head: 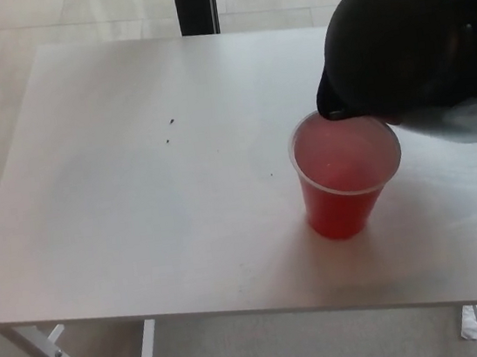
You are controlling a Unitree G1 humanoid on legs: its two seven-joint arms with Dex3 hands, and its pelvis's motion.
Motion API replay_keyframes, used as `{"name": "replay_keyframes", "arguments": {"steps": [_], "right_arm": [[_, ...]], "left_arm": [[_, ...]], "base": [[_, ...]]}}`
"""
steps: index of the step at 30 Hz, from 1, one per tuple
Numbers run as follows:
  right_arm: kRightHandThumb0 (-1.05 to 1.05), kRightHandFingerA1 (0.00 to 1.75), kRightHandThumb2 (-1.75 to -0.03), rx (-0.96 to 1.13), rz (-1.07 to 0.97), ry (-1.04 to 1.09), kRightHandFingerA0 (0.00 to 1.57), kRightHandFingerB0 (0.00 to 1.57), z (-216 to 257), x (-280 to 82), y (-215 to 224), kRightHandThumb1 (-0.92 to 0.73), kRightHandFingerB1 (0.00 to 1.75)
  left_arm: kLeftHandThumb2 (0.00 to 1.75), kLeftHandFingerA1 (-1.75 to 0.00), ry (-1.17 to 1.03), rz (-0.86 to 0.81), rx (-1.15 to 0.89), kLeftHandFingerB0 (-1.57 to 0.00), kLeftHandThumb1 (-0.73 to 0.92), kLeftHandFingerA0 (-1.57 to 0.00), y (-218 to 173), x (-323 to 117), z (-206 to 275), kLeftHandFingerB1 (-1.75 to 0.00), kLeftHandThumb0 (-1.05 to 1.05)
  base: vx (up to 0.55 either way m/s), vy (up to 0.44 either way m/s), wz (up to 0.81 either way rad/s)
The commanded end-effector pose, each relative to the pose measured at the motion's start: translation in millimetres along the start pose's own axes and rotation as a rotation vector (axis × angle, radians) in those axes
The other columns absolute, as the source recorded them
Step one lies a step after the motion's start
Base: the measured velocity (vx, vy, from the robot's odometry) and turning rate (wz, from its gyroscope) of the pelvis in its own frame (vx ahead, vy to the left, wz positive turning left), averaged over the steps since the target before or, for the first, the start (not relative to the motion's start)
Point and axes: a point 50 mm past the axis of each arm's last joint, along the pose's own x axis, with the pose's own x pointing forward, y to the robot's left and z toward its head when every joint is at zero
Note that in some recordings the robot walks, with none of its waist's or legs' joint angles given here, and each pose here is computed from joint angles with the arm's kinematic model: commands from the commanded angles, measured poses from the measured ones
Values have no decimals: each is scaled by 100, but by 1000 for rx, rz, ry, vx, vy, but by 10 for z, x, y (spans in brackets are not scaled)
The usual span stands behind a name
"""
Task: The robot uses its right hand to lift up a kettle kept on the middle of the desk by its handle and tilt it into a glass kept next to it to pour out water
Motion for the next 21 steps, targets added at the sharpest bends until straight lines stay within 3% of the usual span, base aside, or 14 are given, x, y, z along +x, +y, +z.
{"name": "replay_keyframes", "arguments": {"steps": [1,3,4,5,8,9,11,12,13,14,15,16,21], "right_arm": [[-24,175,-91,-36,-62,-240,95,74,197,61,-237,-62,175],[-25,175,-80,-43,-73,-279,94,73,216,54,-239,-68,175],[-22,175,-84,-50,-81,-297,94,75,219,56,-236,-65,175],[-23,175,-81,-65,-90,-312,87,70,225,61,-232,-66,175],[-23,175,-80,-92,-106,-332,85,69,246,81,-229,-66,174],[-23,175,-88,-88,-110,-348,86,69,275,101,-232,-66,173],[-25,175,-86,-93,-123,-376,86,75,306,115,-228,-70,161],[-27,175,-82,-94,-106,-372,89,77,320,130,-219,-74,159],[-27,175,-82,-94,-101,-370,89,77,321,134,-215,-74,159],[-23,175,-85,-94,-102,-375,110,76,326,136,-210,-67,152],[-23,175,-85,-94,-105,-381,110,76,337,140,-205,-67,152],[-21,175,-95,-95,-116,-401,91,71,390,154,-197,-62,169],[-15,175,-105,-121,-121,-493,83,64,563,197,-165,-58,175]], "left_arm": [[110,-79,-22,-6,3,-79,42,-101,-27,26,139,-88,-105],[110,-83,-21,1,12,-79,42,-99,-21,22,130,-89,-105],[111,-80,-20,2,13,-79,42,-103,-18,22,125,-89,-105],[79,-83,-18,5,16,-79,63,-102,-14,21,122,-91,-105],[77,-83,-16,6,3,-82,62,-104,-13,19,120,-91,-105],[78,-82,-17,2,-8,-82,62,-106,-22,22,124,-92,-105],[78,-84,-19,2,-9,-82,61,-106,-23,27,126,-92,-105],[112,-81,-18,4,-12,-84,44,-107,-17,30,127,-91,-105],[112,-81,-18,5,-13,-84,44,-107,-17,31,128,-91,-105],[77,-84,-17,3,-15,-85,59,-105,-17,30,127,-92,-105],[77,-84,-16,-1,-20,-85,59,-105,-17,29,124,-92,-105],[78,-83,-15,6,1,-88,61,-109,-18,29,124,-92,-105],[78,-85,-11,11,2,-89,61,-109,-3,23,111,-92,-105]], "base": [[0,0,0],[0,0,0],[0,0,0],[0,0,0],[0,0,0],[0,0,0],[0,0,0],[0,0,0],[0,0,0],[0,0,0],[0,0,0],[0,0,0],[0,0,0]]}}
